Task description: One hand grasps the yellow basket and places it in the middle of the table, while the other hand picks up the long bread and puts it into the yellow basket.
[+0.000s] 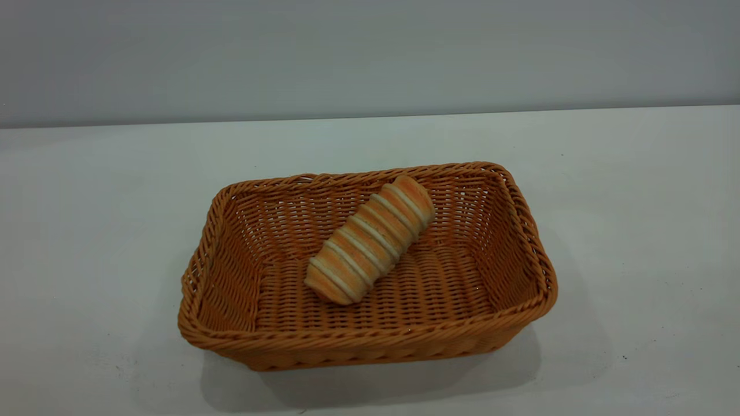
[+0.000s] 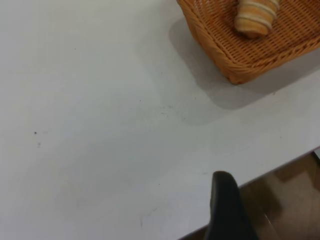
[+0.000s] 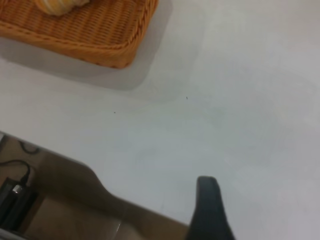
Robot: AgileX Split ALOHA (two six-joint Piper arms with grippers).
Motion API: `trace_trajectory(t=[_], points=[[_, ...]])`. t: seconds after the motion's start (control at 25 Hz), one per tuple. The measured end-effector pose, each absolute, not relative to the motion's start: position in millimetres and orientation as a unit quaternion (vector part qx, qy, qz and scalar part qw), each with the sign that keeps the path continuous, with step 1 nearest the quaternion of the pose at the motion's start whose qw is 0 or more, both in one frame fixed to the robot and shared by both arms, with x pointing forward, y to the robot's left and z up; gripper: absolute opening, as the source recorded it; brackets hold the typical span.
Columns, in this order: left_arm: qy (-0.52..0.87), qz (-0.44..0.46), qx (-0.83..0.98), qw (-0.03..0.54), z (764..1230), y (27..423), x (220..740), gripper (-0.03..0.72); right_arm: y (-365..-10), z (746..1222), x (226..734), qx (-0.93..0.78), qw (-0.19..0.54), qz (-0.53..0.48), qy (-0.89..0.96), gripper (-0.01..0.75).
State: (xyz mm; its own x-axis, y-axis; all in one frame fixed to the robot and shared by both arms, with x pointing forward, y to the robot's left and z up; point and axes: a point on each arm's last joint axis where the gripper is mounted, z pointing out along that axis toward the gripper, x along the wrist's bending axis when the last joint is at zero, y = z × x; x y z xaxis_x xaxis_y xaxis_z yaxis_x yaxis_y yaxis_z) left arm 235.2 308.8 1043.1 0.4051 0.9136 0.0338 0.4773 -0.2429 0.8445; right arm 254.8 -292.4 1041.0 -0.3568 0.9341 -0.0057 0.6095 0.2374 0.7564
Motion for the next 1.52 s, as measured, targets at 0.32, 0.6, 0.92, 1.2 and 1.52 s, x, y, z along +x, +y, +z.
trace_trajectory(t=[0.32, 0.6, 0.92, 1.2, 1.52], points=[[0.479, 0.286, 0.727, 0.4, 1043.0, 309.9, 232.5, 0.513, -295.2, 1041.6, 249.1, 0.527, 0.258, 0.351, 0.729, 0.544], [0.573, 0.338, 0.655, 0.358, 1043.1, 307.9, 229.8, 0.513, -297.6, 1041.7, 245.8, 0.584, 0.295, 0.336, 0.677, 0.544], [0.605, 0.357, 0.625, 0.34, 1043.1, 307.0, 229.1, 0.513, -298.3, 1041.7, 246.0, 0.618, 0.311, 0.321, 0.647, 0.544], [0.612, 0.361, 0.618, 0.335, 1043.1, 306.7, 228.9, 0.513, -298.3, 1041.7, 246.0, 0.62, 0.312, 0.32, 0.645, 0.544], [0.612, 0.361, 0.618, 0.335, 1043.1, 306.8, 228.9, 0.513, -298.5, 1041.7, 246.1, 0.625, 0.315, 0.318, 0.64, 0.544]])
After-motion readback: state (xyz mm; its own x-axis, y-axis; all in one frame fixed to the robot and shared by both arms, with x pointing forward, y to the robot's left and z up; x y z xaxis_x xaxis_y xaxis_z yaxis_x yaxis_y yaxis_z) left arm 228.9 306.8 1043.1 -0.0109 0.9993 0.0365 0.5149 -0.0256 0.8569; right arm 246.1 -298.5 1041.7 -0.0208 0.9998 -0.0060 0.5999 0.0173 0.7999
